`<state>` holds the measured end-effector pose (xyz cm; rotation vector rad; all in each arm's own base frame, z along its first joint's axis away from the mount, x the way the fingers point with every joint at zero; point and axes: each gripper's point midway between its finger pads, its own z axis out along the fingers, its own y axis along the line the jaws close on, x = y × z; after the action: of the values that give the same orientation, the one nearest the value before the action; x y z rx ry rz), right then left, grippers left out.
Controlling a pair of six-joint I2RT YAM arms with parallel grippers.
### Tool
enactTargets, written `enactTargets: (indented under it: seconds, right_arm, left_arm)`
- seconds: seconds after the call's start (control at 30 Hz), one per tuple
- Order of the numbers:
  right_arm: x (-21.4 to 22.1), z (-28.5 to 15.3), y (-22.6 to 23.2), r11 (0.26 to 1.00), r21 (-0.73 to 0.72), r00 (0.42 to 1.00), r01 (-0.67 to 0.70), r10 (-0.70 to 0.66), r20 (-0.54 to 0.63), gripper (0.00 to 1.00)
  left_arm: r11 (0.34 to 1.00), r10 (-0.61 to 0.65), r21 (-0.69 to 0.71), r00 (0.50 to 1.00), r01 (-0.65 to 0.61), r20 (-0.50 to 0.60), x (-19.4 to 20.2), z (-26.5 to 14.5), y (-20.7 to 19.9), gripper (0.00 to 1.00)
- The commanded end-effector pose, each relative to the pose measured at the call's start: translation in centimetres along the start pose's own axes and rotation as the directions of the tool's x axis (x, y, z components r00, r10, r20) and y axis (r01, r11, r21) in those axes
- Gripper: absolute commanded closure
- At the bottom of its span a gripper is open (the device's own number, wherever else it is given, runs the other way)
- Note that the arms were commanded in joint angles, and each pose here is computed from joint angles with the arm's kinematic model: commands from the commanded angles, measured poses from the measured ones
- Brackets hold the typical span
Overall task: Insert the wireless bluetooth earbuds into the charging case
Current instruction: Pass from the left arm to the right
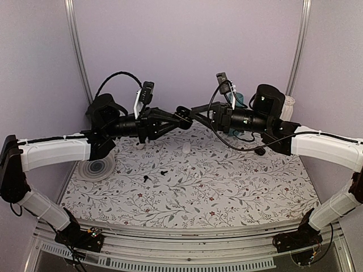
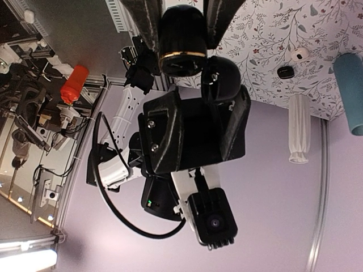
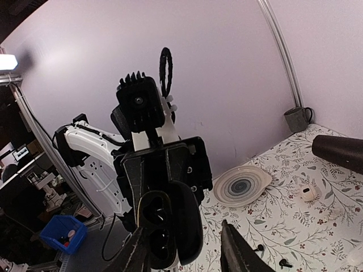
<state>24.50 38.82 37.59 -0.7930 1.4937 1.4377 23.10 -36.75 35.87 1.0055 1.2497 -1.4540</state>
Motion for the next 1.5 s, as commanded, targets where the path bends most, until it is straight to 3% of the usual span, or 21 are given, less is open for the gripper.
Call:
enactTargets:
  seconds: [0.0,0.27,0.53,0.7,0.87,1.03,1.47]
  right_arm:
    - [-0.7,0.6,0.6,0.999,-0.031,1.000,0.007,-0.007,0.015,0.60]
    - [-0.5,0.9,0.6,0.999,-0.045,1.000,0.003,-0.003,0.004,0.67]
    - [-0.8,1.0,0.9,0.998,-0.061,1.000,-0.002,0.002,0.009,0.80]
    - [-0.7,1.1,1.1,0.997,-0.076,1.000,-0.011,0.011,0.004,0.94]
    - [-0.9,1.0,1.2,0.997,-0.077,1.000,-0.008,0.009,0.008,0.97]
    - [-1.6,0.6,1.3,0.998,-0.057,0.999,0.013,-0.011,0.033,0.97]
    - [-2.1,0.4,0.7,0.993,0.055,0.994,0.108,-0.108,0.006,0.97]
  left_arm:
    - [1.000,0.027,-0.005,1.000,-0.027,0.010,-0.3,-0.3,0.0,1.00]
    - [1.000,0.023,0.002,1.000,-0.023,0.007,-0.3,-0.4,-0.1,1.00]
    - [1.000,0.016,0.012,1.000,-0.016,0.001,-0.1,-0.4,-0.2,1.00]
    - [1.000,0.018,0.012,1.000,-0.019,0.005,-0.2,-0.4,-0.3,1.00]
    - [1.000,0.010,0.008,1.000,-0.010,0.004,-0.2,-0.3,-0.1,1.00]
    - [1.000,-0.011,-0.005,1.000,0.011,-0.001,0.2,-0.4,0.2,0.70]
    - [0.999,-0.012,-0.031,0.999,0.011,-0.036,0.5,-0.6,0.4,0.56]
